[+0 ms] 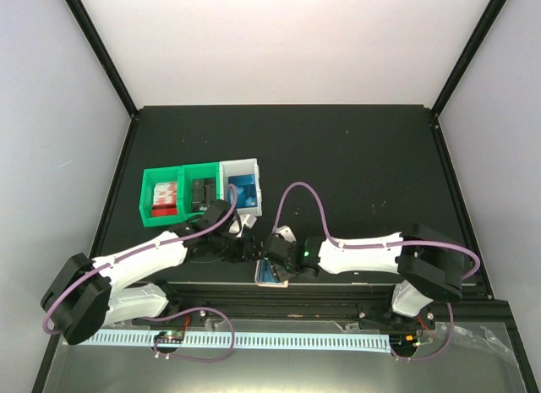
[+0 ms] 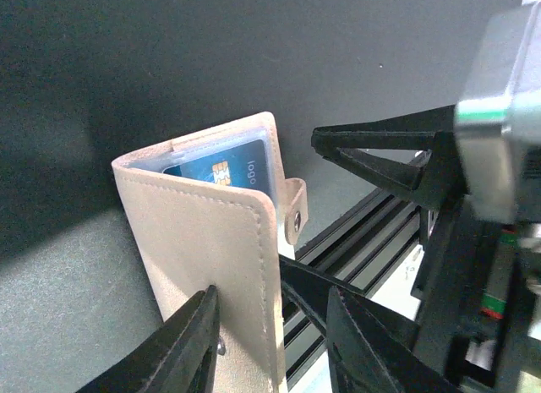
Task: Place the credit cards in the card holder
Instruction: Close the card holder at the center of the board.
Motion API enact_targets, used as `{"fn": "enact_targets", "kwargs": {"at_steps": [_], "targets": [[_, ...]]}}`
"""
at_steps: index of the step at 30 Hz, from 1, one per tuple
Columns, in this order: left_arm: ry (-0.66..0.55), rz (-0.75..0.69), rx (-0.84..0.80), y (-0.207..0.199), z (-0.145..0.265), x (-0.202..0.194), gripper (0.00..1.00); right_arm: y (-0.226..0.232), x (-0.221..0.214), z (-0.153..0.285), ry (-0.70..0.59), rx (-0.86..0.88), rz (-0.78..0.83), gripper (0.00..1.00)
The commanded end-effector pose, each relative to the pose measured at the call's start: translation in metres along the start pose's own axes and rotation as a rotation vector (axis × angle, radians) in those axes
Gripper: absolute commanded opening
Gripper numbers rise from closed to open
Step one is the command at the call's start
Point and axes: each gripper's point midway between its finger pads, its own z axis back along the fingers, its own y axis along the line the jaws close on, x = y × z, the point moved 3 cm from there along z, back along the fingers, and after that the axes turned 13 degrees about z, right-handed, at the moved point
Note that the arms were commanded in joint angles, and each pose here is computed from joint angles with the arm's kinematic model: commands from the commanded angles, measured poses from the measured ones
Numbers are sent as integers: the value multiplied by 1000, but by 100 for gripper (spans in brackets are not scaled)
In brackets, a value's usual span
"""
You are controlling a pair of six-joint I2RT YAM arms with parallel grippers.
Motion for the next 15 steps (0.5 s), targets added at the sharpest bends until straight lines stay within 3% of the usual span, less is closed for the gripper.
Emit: {"fn": "enact_targets", "kwargs": {"at_steps": [1, 8, 15], "targets": [[9, -1, -31, -6, -1, -1, 35, -18, -10, 3, 18, -163, -15, 74], [5, -1, -40, -8, -1, 0, 34, -50, -30, 16, 5, -294, -131, 62], [26, -20, -97, -17, -4, -4, 40, -57, -36, 21, -26, -297, -204, 49]]}}
